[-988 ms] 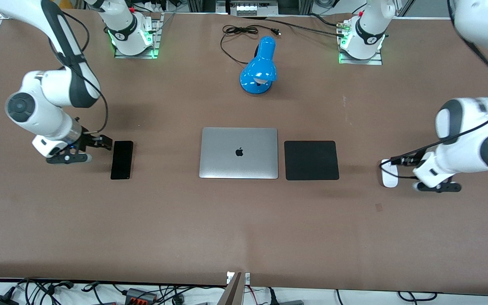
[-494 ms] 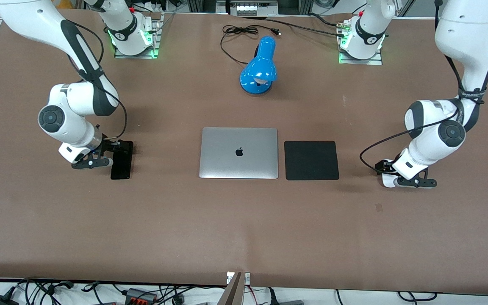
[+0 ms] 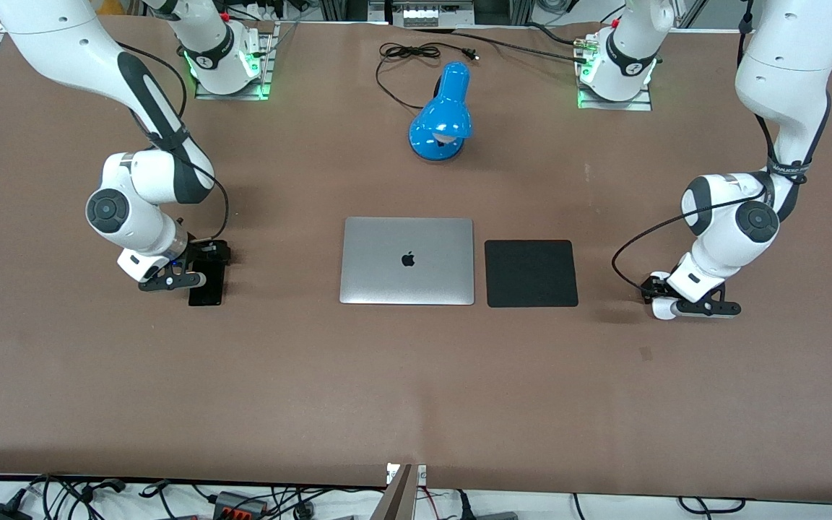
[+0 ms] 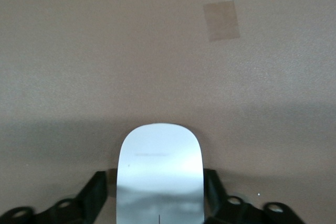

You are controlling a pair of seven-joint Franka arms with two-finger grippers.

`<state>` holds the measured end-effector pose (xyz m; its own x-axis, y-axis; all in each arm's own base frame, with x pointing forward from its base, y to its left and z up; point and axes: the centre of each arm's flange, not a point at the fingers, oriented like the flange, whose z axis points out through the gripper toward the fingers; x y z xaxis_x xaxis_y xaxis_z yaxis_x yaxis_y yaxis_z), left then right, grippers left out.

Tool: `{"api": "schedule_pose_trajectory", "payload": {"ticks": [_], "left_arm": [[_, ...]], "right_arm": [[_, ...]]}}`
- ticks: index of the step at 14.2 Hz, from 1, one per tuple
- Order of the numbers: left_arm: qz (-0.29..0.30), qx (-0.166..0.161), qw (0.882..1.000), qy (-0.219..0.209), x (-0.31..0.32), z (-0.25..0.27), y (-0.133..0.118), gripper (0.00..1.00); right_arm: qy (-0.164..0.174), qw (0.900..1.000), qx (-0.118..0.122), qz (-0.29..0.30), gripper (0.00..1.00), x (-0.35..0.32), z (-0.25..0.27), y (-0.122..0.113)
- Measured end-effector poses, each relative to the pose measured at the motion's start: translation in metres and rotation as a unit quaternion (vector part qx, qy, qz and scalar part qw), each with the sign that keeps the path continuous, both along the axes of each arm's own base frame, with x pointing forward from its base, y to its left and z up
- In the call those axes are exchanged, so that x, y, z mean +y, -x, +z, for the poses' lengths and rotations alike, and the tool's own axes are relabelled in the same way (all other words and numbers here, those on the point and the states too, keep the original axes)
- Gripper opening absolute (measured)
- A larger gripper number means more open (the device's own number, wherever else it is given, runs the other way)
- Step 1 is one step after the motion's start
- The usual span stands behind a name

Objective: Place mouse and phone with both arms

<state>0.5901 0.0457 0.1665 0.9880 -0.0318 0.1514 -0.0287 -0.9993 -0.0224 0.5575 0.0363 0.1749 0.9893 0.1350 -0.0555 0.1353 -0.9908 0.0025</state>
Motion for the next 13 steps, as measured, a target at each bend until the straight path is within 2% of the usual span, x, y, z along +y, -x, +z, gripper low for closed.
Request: {"api": "schedule_pose_trajectory", "payload": {"ticks": [1, 2, 4, 8, 10, 13], "left_arm": [[0.000, -0.002, 1.000, 0.000, 0.000, 0.001, -0.001, 0.66], [0.000, -0.005, 1.000, 0.000, 0.000, 0.003, -0.002, 0.62], [-0.005, -0.008, 1.000, 0.001, -0.006, 0.013, -0.006, 0.62], [-0.023, 0.048, 0.999, 0.013, -0.046, 0.088, -0.028, 0.62], [-0.016, 0.078, 0.997, 0.020, -0.080, 0.137, -0.039, 0.62], [0.021, 0.089, 0.995, 0.036, -0.154, 0.167, -0.040, 0.62]], "right_arm": [[0.000, 1.000, 0.000, 0.000, 1.00, 0.000, -0.003, 0.000], [-0.001, 1.000, -0.001, 0.000, 1.00, 0.000, -0.005, 0.001], [-0.001, 1.000, 0.001, 0.000, 1.00, 0.000, -0.009, 0.002], [-0.001, 1.000, 0.002, 0.000, 0.96, 0.000, -0.011, 0.003], [-0.001, 1.000, -0.001, 0.000, 0.81, 0.000, -0.007, 0.002], [-0.001, 1.000, -0.001, 0.001, 0.81, 0.001, -0.006, 0.002]]}}
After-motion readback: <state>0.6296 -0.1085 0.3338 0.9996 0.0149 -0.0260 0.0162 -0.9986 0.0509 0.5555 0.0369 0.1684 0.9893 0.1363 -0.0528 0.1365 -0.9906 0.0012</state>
